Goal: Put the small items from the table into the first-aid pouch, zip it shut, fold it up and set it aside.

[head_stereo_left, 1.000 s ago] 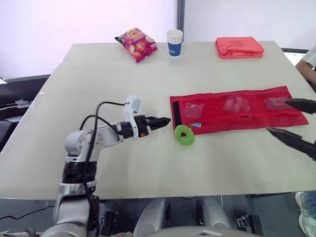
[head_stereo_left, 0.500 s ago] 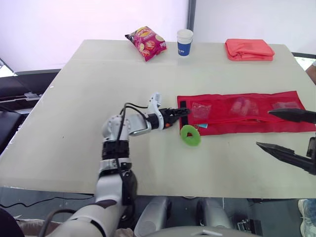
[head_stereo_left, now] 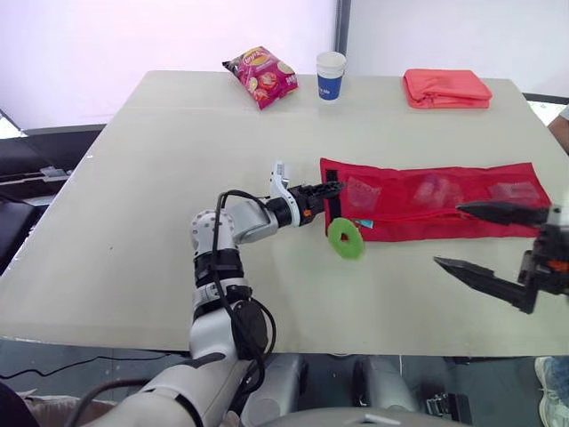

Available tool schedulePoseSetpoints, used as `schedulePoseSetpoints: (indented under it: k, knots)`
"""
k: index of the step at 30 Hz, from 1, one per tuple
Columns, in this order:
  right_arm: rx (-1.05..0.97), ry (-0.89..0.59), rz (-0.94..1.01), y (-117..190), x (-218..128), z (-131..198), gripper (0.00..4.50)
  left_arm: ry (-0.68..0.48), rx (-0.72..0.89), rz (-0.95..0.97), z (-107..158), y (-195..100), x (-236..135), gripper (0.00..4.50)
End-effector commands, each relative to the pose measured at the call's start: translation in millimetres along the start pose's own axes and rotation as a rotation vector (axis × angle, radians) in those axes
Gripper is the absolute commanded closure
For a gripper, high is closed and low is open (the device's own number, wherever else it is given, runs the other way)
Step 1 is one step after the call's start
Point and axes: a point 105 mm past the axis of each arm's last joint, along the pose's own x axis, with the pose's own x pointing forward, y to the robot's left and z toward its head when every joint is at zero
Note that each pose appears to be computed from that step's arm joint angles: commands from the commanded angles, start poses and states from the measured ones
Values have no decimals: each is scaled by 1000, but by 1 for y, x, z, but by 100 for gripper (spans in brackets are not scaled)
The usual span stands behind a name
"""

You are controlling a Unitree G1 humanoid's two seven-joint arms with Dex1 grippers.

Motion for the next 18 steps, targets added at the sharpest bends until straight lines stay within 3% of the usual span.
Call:
schedulePoseSetpoints:
  k: [1,2,8,17,18]
  knots:
    - [116,9,12,-1,29,-12,23,3,26,-56,0,-15,6,400]
    - [134,33,-13,-7,42,-20,23,6,32,-54,-1,-15,7,442]
    - [209,165,-99,-24,103,-58,23,7,61,-58,-3,-16,11,442]
    - [270,269,-113,-22,136,-85,23,-10,77,-61,-2,-15,9,442]
    - [255,297,-135,-25,136,-91,75,-14,79,-63,-2,-15,8,450]
